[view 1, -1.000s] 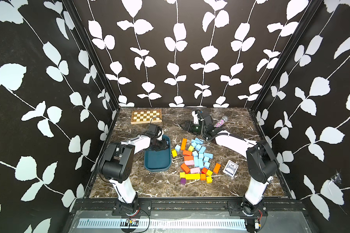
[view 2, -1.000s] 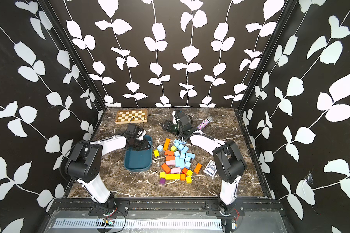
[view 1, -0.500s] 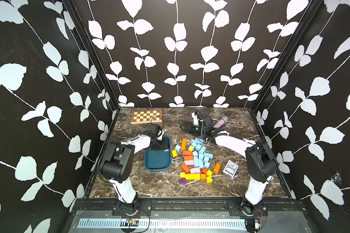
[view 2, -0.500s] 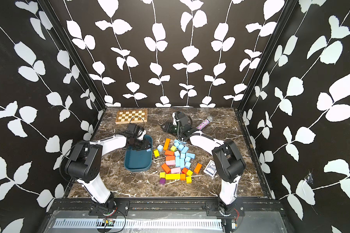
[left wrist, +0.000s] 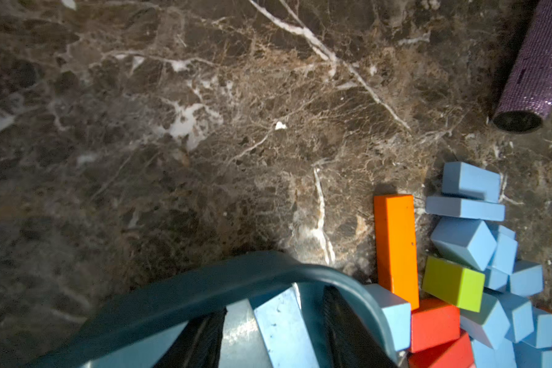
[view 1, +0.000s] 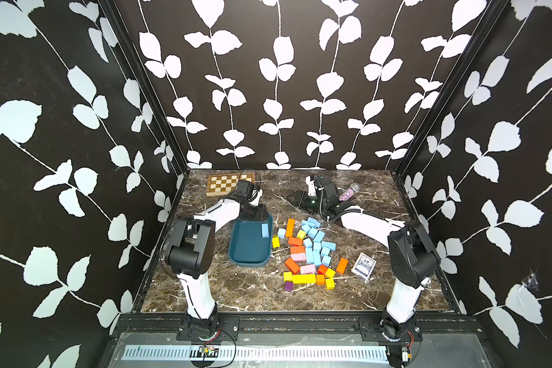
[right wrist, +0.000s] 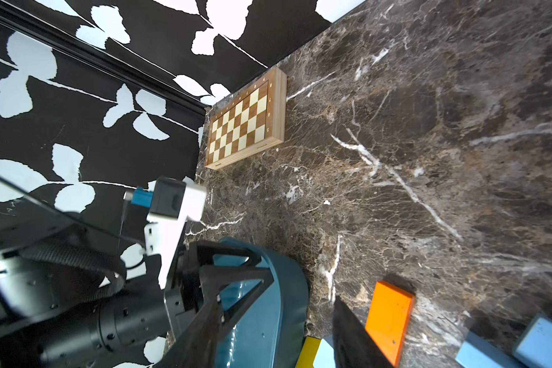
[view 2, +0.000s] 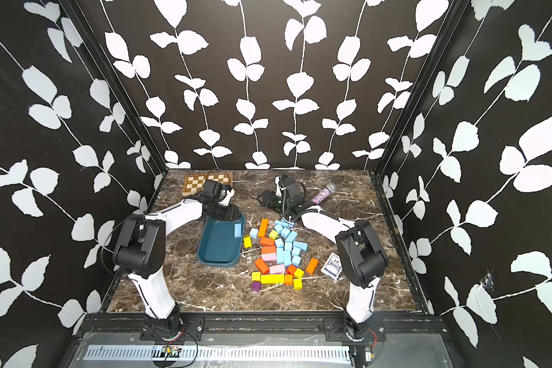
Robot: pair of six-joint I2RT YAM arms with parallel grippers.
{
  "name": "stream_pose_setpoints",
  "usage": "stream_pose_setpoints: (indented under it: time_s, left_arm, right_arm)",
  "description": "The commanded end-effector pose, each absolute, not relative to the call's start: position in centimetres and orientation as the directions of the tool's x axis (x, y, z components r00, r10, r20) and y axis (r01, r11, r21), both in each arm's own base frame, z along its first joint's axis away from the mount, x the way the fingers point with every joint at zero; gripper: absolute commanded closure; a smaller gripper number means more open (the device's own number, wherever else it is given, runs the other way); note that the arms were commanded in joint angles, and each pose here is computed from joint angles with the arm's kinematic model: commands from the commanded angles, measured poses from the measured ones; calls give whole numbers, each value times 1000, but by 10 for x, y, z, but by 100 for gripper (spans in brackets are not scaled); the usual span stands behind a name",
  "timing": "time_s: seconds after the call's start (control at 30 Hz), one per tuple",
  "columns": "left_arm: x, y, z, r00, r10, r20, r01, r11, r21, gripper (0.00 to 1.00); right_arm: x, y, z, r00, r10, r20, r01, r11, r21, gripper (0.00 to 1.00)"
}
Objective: Pick out the blue building blocks
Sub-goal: Move the storage box to the center of the board, then pick up the building block from the center of the board.
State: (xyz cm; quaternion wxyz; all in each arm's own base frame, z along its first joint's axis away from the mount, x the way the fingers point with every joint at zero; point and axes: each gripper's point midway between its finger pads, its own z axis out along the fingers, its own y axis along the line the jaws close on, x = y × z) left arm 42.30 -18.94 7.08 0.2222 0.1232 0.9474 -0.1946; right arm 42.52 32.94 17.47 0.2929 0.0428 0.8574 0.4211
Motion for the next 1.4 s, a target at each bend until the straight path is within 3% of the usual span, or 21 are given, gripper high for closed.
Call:
stream_pose_setpoints:
  time_s: [0.0, 0.33, 0.63, 0.93, 1.2, 1.37]
  left_arm:
    - [430, -194, 73, -851, 216, -479, 387, 874, -295, 48]
    - [428, -202, 122, -727, 413, -549, 598, 774, -210, 47]
    - [382, -227, 177, -322, 715, -620, 927, 371, -54, 43]
    - [324, -252, 145, 115, 890, -441, 992, -126, 5, 42]
    - [305, -263, 114, 303, 890, -339, 944, -329, -19, 43]
    - [305, -268, 95, 347, 893, -288, 930, -367, -16, 42]
  right_arm:
    - [432, 321, 186, -801, 349, -487, -171, 646, 744, 45]
    - [432, 294, 183, -786, 351, -508, -131, 710, 692, 45]
    - [420, 266, 168, -769, 367, -523, -80, 757, 648, 46]
    - [408, 256, 152, -781, 367, -505, -58, 763, 644, 46]
    - [394, 242, 144, -776, 375, -507, -32, 779, 627, 46]
    - [386, 236, 147, -768, 390, -508, -26, 774, 633, 46]
